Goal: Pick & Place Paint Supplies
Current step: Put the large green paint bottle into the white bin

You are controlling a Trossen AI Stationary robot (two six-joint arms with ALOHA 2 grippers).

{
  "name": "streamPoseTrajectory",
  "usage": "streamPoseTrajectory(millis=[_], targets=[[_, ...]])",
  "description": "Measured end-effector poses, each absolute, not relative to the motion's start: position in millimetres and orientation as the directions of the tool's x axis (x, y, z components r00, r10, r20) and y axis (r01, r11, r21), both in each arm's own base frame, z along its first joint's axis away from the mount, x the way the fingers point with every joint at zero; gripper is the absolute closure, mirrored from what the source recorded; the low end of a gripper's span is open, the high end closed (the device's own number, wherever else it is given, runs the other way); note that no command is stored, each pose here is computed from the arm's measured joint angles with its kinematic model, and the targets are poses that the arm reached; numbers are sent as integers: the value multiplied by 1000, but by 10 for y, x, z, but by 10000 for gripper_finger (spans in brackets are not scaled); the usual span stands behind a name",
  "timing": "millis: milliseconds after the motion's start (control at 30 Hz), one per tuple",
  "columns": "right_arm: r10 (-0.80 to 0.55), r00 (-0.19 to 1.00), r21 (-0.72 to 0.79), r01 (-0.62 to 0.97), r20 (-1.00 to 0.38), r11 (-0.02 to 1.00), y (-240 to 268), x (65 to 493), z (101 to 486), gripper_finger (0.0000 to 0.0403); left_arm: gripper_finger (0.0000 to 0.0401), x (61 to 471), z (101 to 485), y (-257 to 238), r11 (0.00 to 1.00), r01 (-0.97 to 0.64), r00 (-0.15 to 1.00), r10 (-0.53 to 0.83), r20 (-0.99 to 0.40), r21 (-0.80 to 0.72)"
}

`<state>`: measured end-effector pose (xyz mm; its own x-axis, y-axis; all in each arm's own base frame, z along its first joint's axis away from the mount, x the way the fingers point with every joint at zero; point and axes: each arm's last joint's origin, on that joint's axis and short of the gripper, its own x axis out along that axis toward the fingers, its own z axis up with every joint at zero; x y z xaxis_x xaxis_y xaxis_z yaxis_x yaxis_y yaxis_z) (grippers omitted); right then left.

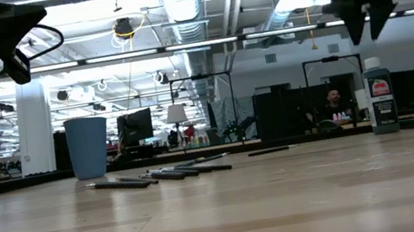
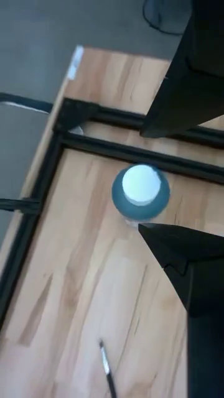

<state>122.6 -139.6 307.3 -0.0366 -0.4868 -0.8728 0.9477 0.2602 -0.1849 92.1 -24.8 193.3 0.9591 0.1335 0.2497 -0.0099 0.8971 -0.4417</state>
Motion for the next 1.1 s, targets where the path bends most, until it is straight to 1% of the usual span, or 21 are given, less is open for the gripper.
streamPoseTrajectory(millis=[133,200,267,367,633,767,933,1100], targets=[[-490,-42,-175,957,-871,230,-1495,1186,2893,173,397,921,1933,-248,897,-10,959,133,250,-442],[-504,-26,-166,958,-863,235,-1513,1202,2882,173,397,921,1932,-248,897,-10,959,133,249,-441],[-485,-2,-142,957,-874,252,-1527,1229,2832,173,397,921,1932,-248,897,-10,959,133,249,-441],[-458,-7,-138,958,-889,252,-1531,1214,2749,179,397,921,1932,-248,897,-10,959,133,250,-441],[-453,-14,-143,957,-891,253,-1535,1210,2634,199,397,921,1934,-248,897,-10,959,134,251,-442],[-450,-17,-145,957,-893,251,-1533,1207,2633,228,397,920,1935,-248,897,-9,959,133,252,-442],[-451,-14,-142,957,-892,251,-1533,1209,2636,290,397,920,1938,-248,896,-8,958,134,254,-443],[-453,-14,-142,958,-891,251,-1534,1208,2638,295,397,919,1938,-247,896,-7,958,134,255,-444]])
